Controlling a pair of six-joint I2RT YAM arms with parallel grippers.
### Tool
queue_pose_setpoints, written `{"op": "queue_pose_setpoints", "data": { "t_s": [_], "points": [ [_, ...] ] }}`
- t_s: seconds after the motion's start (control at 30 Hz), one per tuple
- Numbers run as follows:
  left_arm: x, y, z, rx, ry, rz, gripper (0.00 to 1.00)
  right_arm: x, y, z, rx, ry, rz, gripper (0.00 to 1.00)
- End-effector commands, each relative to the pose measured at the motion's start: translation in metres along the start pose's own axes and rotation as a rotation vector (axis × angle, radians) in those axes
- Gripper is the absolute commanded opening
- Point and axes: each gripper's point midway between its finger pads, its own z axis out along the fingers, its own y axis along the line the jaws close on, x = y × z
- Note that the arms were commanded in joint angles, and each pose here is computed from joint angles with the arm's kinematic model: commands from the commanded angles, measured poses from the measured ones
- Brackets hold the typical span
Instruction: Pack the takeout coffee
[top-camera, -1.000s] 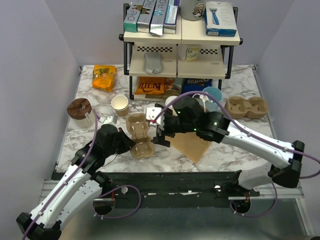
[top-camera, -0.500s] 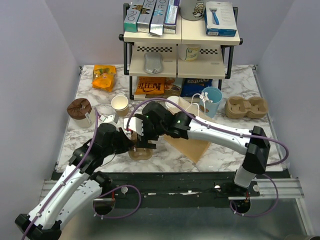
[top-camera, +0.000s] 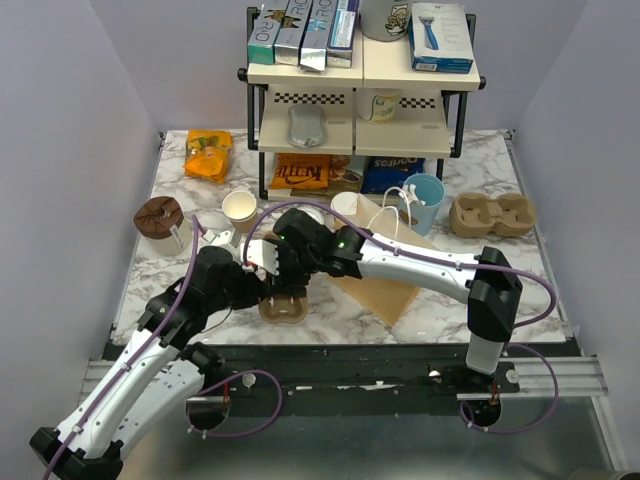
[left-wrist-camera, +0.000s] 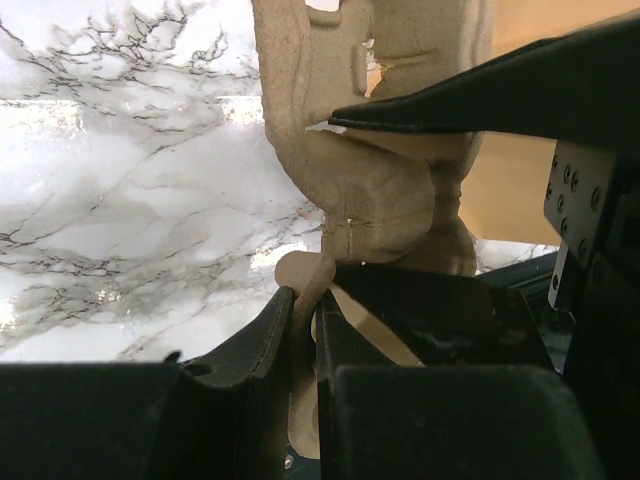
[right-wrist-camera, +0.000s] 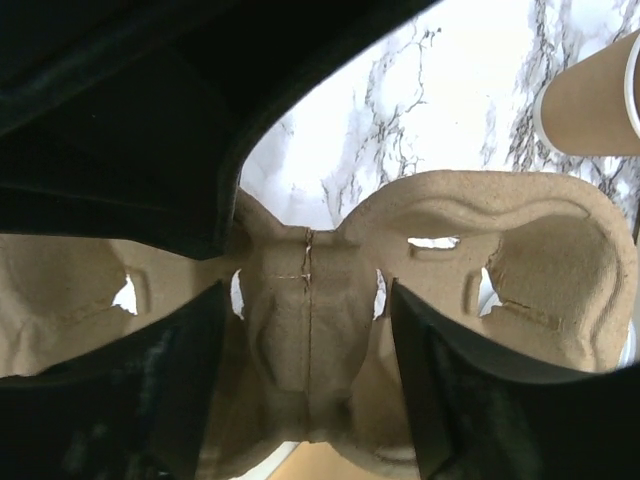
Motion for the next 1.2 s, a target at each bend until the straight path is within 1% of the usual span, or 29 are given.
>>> {"op": "queue_pose_setpoints", "data": {
  "t_s": [0.0,0.03,0.07,0.1,0.13,0.17,0.2,0.23,0.27,0.33,0.37,0.47,0.5,0.57,0.63,0.67,0.7,0.73,0.83,0.87,0.97,1.0,1.03,1.07,1.1,1.13,1.17],
  "points": [
    [-0.005,-0.011,-0.008,0.044,-0.008,0.02,0.0,-0.015,-0.003,0.002,0.013,-0.039,-0.001,0.68],
    [-0.006,-0.012,-0.007,0.044,-0.008,0.02,0.01,-0.015,-0.004,0.001,0.019,-0.041,0.003,0.67],
    [-0.005,-0.012,-0.007,0.044,-0.007,0.021,0.06,-0.016,-0.006,-0.001,0.03,-0.045,0.013,0.66],
    [-0.006,-0.013,-0.008,0.047,-0.013,0.019,0.14,-0.017,-0.006,-0.001,0.031,-0.046,0.016,0.65],
    [-0.006,-0.013,-0.009,0.048,-0.012,0.019,0.15,-0.016,-0.007,-0.003,0.035,-0.046,0.022,0.65],
    [-0.008,-0.014,-0.01,0.052,-0.019,0.02,0.16,-0.019,-0.008,-0.006,0.046,-0.053,0.027,0.61],
    [-0.009,-0.014,-0.011,0.055,-0.024,0.018,0.2,-0.02,-0.009,-0.007,0.052,-0.057,0.032,0.6],
    [-0.009,-0.015,-0.012,0.061,-0.026,0.02,0.2,-0.02,-0.008,-0.008,0.057,-0.061,0.042,0.58],
    [-0.01,-0.018,-0.014,0.074,-0.034,0.022,0.2,-0.021,-0.01,-0.01,0.067,-0.064,0.049,0.54],
    [-0.013,-0.021,-0.019,0.09,-0.051,0.024,0.22,-0.021,-0.01,-0.013,0.076,-0.068,0.057,0.51],
    [-0.015,-0.022,-0.022,0.098,-0.064,0.025,0.22,-0.023,-0.011,-0.014,0.086,-0.071,0.068,0.47],
    [-0.018,-0.022,-0.028,0.096,-0.087,0.024,0.23,-0.026,-0.011,-0.019,0.089,-0.085,0.079,0.44],
    [-0.019,-0.022,-0.029,0.094,-0.09,0.026,0.27,-0.027,-0.011,-0.02,0.089,-0.091,0.079,0.44],
    [-0.02,-0.021,-0.031,0.09,-0.092,0.025,0.41,-0.032,-0.011,-0.026,0.095,-0.104,0.087,0.45],
    [-0.021,-0.026,-0.035,0.114,-0.099,0.032,0.62,-0.034,-0.014,-0.031,0.112,-0.113,0.09,0.45],
    [-0.024,-0.031,-0.039,0.147,-0.117,0.037,0.66,-0.035,-0.017,-0.036,0.135,-0.115,0.1,0.45],
    [-0.026,-0.038,-0.045,0.176,-0.128,0.043,0.71,-0.037,-0.02,-0.039,0.15,-0.118,0.102,0.45],
    [-0.029,-0.041,-0.049,0.193,-0.143,0.046,0.83,-0.037,-0.022,-0.042,0.165,-0.117,0.106,0.45],
    [-0.043,-0.052,-0.076,0.255,-0.237,0.057,0.97,-0.039,-0.031,-0.059,0.237,-0.126,0.14,0.45],
    [-0.046,-0.054,-0.082,0.264,-0.261,0.056,0.99,-0.04,-0.034,-0.066,0.264,-0.13,0.157,0.46],
    [-0.06,-0.054,-0.104,0.265,-0.351,0.044,0.99,-0.051,-0.042,-0.098,0.327,-0.19,0.203,0.46],
    [-0.065,-0.055,-0.111,0.266,-0.378,0.034,0.99,-0.06,-0.045,-0.119,0.35,-0.236,0.222,0.46],
    [-0.067,-0.055,-0.114,0.269,-0.387,0.03,0.99,-0.064,-0.047,-0.129,0.362,-0.265,0.249,0.46],
    [-0.073,-0.053,-0.117,0.255,-0.422,0.019,0.99,-0.065,-0.054,-0.143,0.405,-0.292,0.319,0.46],
    [-0.074,-0.054,-0.117,0.258,-0.428,0.017,0.99,-0.066,-0.064,-0.16,0.443,-0.326,0.366,0.46],
    [-0.075,-0.055,-0.117,0.266,-0.433,0.016,0.99,-0.073,-0.068,-0.187,0.478,-0.387,0.402,0.46],
    [-0.08,-0.062,-0.118,0.296,-0.45,0.013,0.99,-0.074,-0.069,-0.201,0.493,-0.428,0.456,0.46]
  ]
}}
